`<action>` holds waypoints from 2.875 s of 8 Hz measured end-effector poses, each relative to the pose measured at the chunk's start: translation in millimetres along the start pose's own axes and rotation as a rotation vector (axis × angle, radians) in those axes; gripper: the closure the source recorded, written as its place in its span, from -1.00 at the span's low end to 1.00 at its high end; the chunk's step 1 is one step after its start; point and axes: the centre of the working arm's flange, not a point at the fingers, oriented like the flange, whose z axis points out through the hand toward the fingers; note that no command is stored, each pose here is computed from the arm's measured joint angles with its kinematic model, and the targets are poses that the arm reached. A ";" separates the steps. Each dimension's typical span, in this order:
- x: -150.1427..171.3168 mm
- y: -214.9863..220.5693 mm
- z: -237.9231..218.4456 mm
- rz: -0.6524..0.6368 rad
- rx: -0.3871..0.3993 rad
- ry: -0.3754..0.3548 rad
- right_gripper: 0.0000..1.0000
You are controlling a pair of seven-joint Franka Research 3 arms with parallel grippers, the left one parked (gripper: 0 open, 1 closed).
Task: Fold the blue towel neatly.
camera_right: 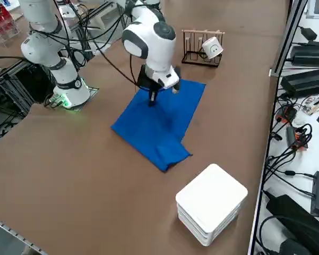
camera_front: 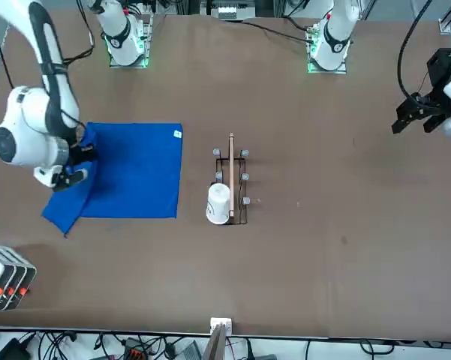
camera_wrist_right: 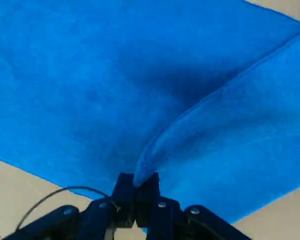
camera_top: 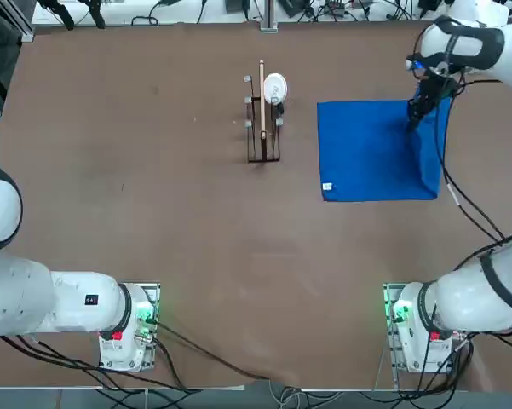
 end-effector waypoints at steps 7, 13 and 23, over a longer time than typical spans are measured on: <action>34.5 -152.9 25.0 -0.230 -0.068 -0.061 0.96; 36.8 -249.0 48.7 -0.302 -0.122 -0.083 0.96; 34.7 -313.8 96.1 -0.309 -0.175 -0.109 0.96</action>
